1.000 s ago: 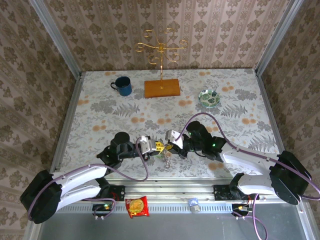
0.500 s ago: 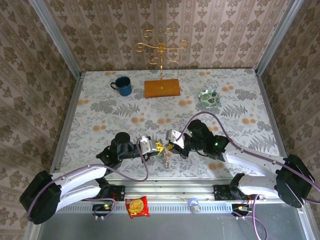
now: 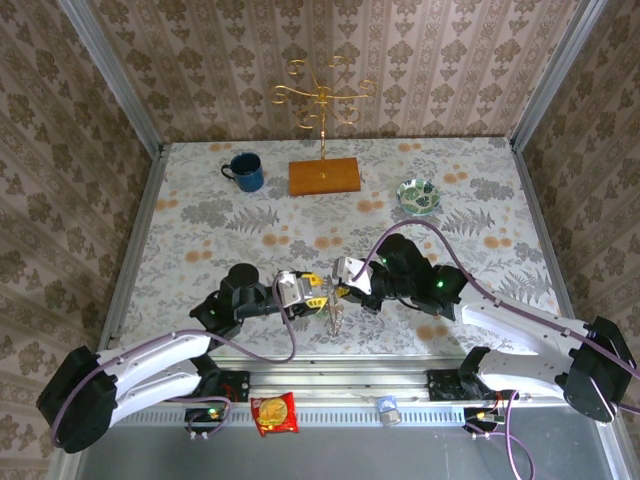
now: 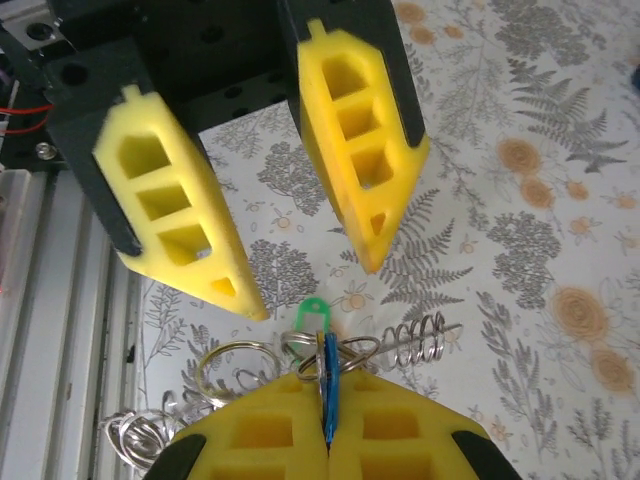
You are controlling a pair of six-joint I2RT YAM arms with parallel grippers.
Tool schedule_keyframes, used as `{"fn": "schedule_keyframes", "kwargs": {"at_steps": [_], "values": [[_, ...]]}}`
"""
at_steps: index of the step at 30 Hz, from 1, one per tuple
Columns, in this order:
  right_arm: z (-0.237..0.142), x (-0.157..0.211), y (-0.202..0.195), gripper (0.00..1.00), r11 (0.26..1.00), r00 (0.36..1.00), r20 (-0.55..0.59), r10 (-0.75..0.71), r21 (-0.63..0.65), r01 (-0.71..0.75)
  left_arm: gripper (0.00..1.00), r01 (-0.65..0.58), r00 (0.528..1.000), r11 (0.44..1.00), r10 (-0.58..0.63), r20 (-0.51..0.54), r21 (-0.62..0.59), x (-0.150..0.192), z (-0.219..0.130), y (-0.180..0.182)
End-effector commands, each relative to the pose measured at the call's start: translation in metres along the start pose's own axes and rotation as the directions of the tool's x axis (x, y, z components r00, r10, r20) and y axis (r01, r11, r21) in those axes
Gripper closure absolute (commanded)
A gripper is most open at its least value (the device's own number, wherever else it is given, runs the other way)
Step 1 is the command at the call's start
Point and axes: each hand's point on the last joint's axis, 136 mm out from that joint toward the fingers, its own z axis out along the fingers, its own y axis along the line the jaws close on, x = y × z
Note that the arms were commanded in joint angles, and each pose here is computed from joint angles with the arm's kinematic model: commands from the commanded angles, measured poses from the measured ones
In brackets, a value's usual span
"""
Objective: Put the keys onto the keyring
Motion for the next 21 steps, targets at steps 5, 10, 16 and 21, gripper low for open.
{"fn": "schedule_keyframes", "kwargs": {"at_steps": [5, 10, 16, 21], "values": [[-0.015, -0.013, -0.013, 1.00, 0.997, 1.000, -0.008, -0.025, 0.078, 0.026, 0.44, 0.065, 0.996, 0.961, -0.044, 0.081, -0.268, -0.013, -0.030, 0.033], [-0.014, -0.033, -0.011, 1.00, 0.997, 0.999, 0.014, -0.041, 0.067, 0.040, 0.34, 0.121, 0.992, 0.762, -0.077, 0.096, -0.636, -0.011, -0.085, 0.087], [0.002, -0.064, -0.001, 1.00, 0.998, 0.998, 0.026, -0.062, 0.022, 0.062, 0.31, 0.200, 0.979, 0.455, -0.130, 0.158, -0.868, -0.008, -0.160, 0.124], [0.031, -0.101, 0.036, 1.00, 0.990, 0.993, 0.098, -0.068, -0.118, 0.080, 0.30, 0.239, 0.966, 0.243, -0.158, 0.204, -0.940, -0.003, -0.212, 0.133]]}}
